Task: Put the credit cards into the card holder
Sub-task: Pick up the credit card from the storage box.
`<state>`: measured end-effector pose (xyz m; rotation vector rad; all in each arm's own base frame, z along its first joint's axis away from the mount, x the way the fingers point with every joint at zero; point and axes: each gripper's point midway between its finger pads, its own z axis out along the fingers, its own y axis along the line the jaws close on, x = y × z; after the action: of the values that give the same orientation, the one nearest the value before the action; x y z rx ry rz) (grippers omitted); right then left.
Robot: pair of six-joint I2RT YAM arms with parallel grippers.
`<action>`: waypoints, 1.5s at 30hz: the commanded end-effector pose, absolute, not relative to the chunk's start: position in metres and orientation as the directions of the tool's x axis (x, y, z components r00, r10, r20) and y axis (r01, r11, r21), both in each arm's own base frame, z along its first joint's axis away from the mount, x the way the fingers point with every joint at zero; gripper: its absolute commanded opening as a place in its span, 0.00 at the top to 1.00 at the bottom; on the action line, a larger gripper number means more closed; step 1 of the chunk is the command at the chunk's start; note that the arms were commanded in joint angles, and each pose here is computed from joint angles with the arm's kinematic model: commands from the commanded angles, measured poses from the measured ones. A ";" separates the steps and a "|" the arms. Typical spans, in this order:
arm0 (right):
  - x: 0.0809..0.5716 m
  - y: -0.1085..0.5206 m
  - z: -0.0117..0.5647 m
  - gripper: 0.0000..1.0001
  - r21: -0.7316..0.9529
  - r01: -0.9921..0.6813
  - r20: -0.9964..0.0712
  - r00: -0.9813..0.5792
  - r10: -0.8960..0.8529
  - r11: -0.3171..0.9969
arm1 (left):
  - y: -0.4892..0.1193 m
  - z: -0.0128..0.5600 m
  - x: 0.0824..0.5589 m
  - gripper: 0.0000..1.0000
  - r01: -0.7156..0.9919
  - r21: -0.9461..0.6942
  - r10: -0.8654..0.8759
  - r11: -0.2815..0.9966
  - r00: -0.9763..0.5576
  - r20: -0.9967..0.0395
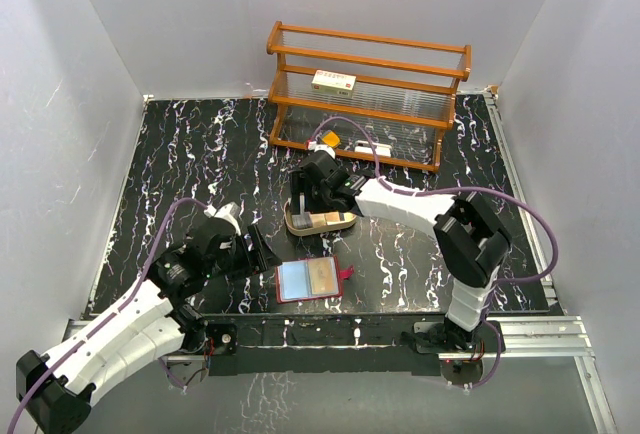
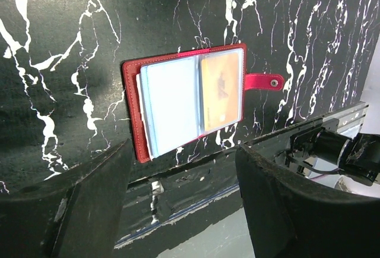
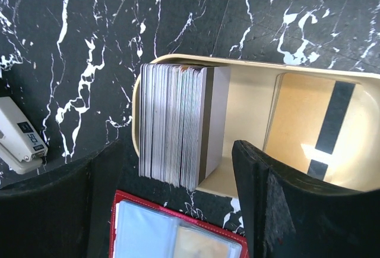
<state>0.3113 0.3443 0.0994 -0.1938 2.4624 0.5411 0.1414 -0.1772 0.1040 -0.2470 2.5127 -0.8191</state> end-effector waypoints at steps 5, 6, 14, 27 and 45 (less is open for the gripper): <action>0.325 0.371 0.111 0.29 0.425 -0.329 -0.620 -0.785 0.006 0.843 | -0.172 0.111 0.144 0.32 -0.014 -0.582 -0.314 0.813 -0.852 -0.419; 0.325 0.371 0.109 0.29 0.425 -0.330 -0.618 -0.786 0.003 0.843 | -0.172 0.111 0.144 0.32 -0.014 -0.583 -0.315 0.812 -0.852 -0.417; 0.320 0.376 0.106 0.31 0.458 -0.357 -0.610 -0.792 -0.004 0.814 | -0.171 0.107 0.144 0.32 -0.030 -0.570 -0.315 0.821 -0.857 -0.408; 0.322 0.378 0.110 0.33 0.451 -0.356 -0.605 -0.796 -0.013 0.818 | -0.170 0.106 0.144 0.32 -0.039 -0.562 -0.317 0.827 -0.857 -0.407; 0.319 0.374 0.128 0.61 0.476 -0.354 -0.624 -0.781 0.026 0.805 | -0.171 0.100 0.143 0.32 -0.050 -0.562 -0.318 0.826 -0.864 -0.390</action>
<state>0.3133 0.3616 0.0857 -0.2493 2.4774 0.6766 0.1418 -0.1709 0.0957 -0.2638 2.5380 -0.7567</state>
